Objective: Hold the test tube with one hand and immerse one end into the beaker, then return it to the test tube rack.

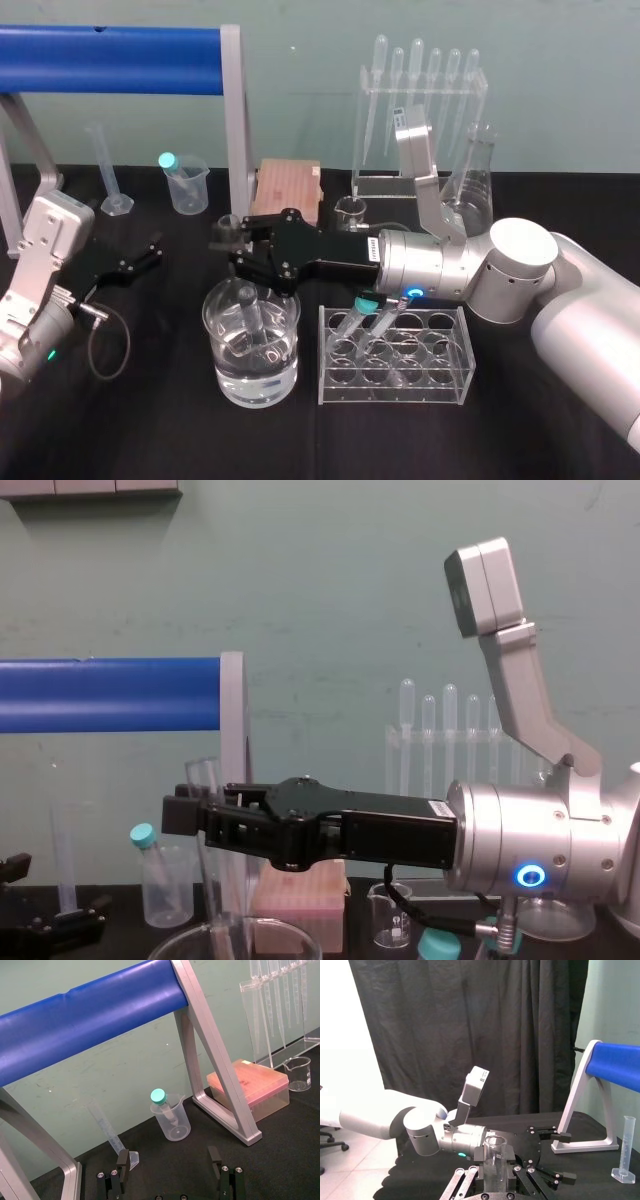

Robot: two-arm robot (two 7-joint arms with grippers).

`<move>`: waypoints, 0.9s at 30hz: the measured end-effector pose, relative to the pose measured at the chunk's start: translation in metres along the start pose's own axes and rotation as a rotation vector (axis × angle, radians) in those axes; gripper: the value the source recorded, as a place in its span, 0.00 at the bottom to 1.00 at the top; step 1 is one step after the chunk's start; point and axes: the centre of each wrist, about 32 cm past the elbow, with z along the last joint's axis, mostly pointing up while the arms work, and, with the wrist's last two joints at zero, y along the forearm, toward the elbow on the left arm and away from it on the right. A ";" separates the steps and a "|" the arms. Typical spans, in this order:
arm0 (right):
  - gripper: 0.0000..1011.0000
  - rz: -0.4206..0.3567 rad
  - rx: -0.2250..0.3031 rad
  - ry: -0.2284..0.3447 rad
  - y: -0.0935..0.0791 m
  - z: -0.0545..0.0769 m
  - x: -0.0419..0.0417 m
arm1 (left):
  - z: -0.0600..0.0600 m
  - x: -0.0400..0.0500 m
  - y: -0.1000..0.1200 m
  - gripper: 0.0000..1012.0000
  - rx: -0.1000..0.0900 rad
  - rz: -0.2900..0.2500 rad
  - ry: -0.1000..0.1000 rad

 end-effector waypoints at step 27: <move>0.24 0.000 0.002 0.000 0.000 0.000 -0.0001 | 0.000 0.0000 0.000 0.99 0.000 0.000 0.000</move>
